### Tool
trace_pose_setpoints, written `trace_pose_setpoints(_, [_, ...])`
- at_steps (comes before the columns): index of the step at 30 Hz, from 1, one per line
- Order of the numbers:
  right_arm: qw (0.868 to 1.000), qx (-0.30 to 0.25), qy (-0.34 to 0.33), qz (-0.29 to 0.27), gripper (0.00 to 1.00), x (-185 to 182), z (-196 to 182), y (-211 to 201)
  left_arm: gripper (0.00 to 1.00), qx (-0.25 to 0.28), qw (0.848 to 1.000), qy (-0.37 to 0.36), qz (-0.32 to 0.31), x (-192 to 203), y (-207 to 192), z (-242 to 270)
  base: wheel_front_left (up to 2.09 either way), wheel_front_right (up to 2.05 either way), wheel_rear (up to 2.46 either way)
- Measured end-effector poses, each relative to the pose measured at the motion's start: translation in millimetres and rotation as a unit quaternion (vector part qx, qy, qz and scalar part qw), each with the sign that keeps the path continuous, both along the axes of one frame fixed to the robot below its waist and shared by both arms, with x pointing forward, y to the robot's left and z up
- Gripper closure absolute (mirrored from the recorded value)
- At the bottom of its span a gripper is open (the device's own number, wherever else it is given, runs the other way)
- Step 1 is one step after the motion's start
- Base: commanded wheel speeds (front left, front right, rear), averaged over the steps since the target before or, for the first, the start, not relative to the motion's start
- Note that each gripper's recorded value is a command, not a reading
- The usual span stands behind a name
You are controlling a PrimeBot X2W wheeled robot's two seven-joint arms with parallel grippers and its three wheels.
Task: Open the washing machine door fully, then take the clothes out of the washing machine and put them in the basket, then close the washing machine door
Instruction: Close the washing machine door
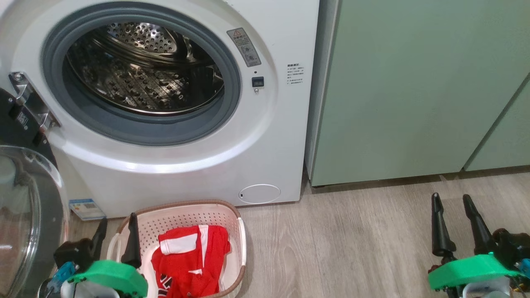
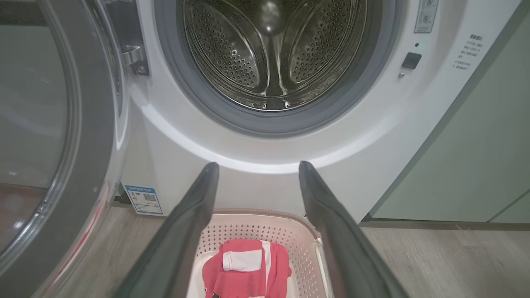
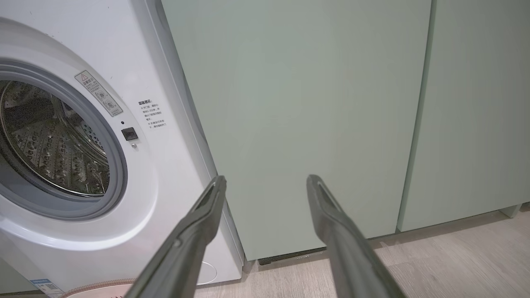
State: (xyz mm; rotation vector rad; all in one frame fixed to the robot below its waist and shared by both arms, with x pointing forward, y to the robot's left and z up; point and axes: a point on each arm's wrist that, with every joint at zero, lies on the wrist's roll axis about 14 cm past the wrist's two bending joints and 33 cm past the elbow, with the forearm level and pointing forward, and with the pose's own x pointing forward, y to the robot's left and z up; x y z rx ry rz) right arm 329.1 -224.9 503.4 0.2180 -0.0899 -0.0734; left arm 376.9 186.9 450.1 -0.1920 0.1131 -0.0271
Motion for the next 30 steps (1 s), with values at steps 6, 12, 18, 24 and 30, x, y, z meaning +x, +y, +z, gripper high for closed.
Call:
trace_pose_setpoints(6, [1.0,0.0,0.001,0.0,0.0,0.2,-0.3,0.4,0.0,-0.002,1.0,0.001,-0.002,-0.3,-0.6,-0.7,0.0,0.0,0.0])
trace_pose_setpoints(12, [1.0,0.0,0.0,0.001,0.0,0.3,0.1,0.9,0.0,-0.003,1.0,0.001,0.005,-1.2,3.8,-0.9,0.0,0.0,0.0])
trace_pose_setpoints(18, [1.0,0.001,0.007,0.002,0.0,-4.0,-5.2,1.6,0.0,0.0,1.0,0.0,0.01,-1.8,7.4,0.2,-0.81,0.81,0.0])
trace_pose_setpoints(24, [1.0,0.003,0.007,0.002,0.0,-3.4,-5.1,2.8,0.0,0.001,1.0,0.0,0.01,-1.7,7.9,-0.3,-1.63,1.63,0.0])
trace_pose_setpoints(30, [1.0,0.004,0.007,0.002,0.0,-3.4,-5.4,3.0,0.0,0.007,1.0,0.004,0.008,-2.2,8.8,-2.1,-2.13,2.13,0.0])
